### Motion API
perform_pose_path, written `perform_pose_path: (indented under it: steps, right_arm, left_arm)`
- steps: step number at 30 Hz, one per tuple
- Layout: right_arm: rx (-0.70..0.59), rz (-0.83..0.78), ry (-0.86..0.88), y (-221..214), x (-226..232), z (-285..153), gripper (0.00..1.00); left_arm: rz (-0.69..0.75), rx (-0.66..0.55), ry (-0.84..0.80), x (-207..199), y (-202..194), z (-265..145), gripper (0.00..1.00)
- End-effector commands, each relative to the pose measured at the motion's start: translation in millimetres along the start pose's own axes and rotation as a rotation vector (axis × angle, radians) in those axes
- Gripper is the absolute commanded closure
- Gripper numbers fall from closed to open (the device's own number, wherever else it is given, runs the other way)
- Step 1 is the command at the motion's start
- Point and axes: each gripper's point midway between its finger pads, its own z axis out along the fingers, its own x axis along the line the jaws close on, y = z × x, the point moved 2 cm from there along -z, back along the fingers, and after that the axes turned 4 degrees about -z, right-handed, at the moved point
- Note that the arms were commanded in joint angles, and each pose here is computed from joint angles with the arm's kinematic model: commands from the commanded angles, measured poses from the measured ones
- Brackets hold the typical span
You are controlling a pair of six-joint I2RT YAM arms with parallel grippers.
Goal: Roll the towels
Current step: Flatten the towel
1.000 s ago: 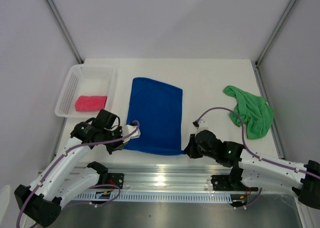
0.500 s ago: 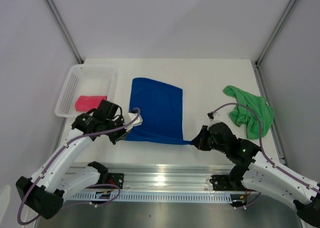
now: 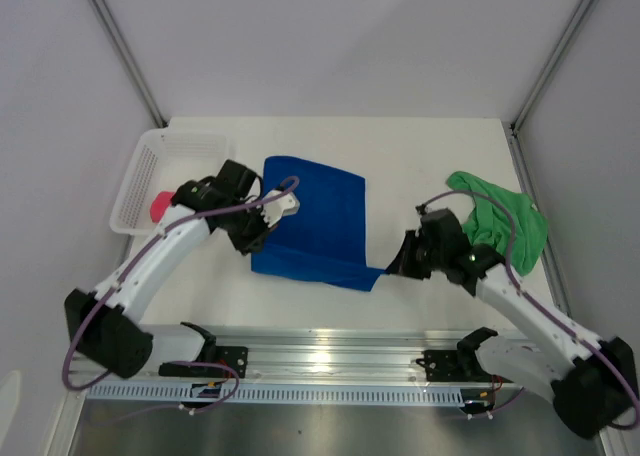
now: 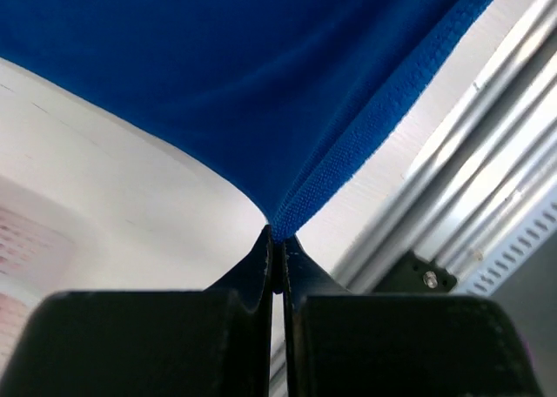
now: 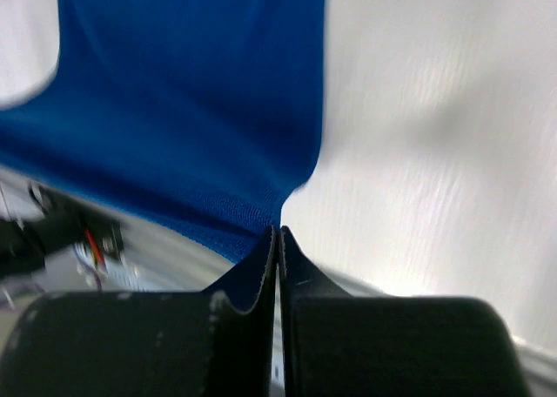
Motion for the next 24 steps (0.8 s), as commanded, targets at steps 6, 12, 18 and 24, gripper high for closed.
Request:
perform_pose_path:
  steps: [6,12,18,24]
  right_arm:
    - [-0.416,-0.168,0.055,333.7,3.7,40.1,1.0]
    - [-1.091,-0.417,0.225,505.2,135.5,-143.0,1.0]
    - [-1.357,-0.397,0.273,524.0,135.1,-218.6,1.0]
    - [-1.231,-0.412,0.291,508.1,128.3,-190.6,1.0]
  left_arm:
    - [-0.131,-0.474,0.414,153.2,238.2,-94.1,0.99]
    - [-0.121,-0.978,0.716,184.6,283.9,-254.4,0.99]
    - [0.036,-1.017,0.858,180.9,284.6,-295.2,0.99]
    - [0.119,-0.996,0.828,170.0,278.6,-284.1,0.99]
